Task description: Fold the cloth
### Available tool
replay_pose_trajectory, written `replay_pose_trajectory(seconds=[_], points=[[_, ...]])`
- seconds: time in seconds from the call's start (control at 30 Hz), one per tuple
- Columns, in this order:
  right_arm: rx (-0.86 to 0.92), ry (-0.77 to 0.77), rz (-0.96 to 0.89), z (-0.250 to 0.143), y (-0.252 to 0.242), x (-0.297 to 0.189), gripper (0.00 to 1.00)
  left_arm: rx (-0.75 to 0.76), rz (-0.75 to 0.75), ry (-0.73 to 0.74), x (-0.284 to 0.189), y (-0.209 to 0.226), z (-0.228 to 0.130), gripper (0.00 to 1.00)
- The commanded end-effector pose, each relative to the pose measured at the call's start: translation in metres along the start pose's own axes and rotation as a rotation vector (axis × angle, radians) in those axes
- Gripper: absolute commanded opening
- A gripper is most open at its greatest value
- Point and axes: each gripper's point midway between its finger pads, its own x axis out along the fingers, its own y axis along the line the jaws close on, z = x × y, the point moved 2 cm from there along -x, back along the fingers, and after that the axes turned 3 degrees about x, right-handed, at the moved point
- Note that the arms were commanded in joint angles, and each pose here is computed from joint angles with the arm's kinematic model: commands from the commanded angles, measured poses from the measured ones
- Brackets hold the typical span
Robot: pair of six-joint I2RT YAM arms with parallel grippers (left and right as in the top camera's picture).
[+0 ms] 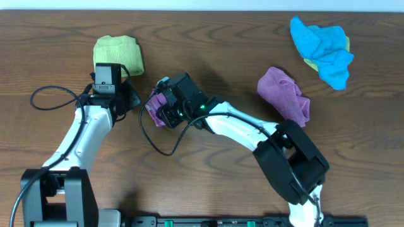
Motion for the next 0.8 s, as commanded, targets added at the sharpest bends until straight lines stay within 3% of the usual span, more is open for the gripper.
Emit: replay_pose_trajectory(seconds=[0.0, 0.27, 0.33, 0.43, 0.53, 0.57, 0.63, 0.77], points=[[-0.029, 0.009, 0.066, 0.001, 0.021, 0.002, 0.45, 0.007, 0.004, -0.022, -0.006, 0.001, 0.005, 0.06], [-0.041, 0.011, 0.123, 0.008, 0.037, -0.004, 0.57, 0.001, 0.012, -0.026, -0.006, 0.004, 0.006, 0.06], [-0.038, 0.000, 0.095, 0.013, 0.033, -0.009, 0.70, -0.005, 0.014, -0.029, -0.007, 0.006, 0.008, 0.06], [-0.022, -0.021, -0.003, 0.020, 0.015, -0.020, 0.73, -0.019, 0.010, -0.034, -0.009, 0.009, 0.011, 0.06], [-0.014, -0.029, -0.053, 0.025, 0.001, -0.034, 0.74, -0.030, -0.001, -0.039, -0.012, 0.011, 0.014, 0.18], [-0.014, -0.030, -0.063, 0.027, -0.005, -0.041, 0.77, -0.034, -0.013, -0.038, -0.013, 0.010, 0.014, 0.27], [-0.003, -0.022, -0.102, 0.029, -0.022, -0.057, 0.99, -0.040, -0.043, -0.030, -0.015, 0.007, 0.014, 0.43], [0.045, -0.008, -0.177, 0.029, -0.052, -0.083, 0.99, -0.049, -0.085, -0.016, -0.018, 0.001, 0.012, 0.62]])
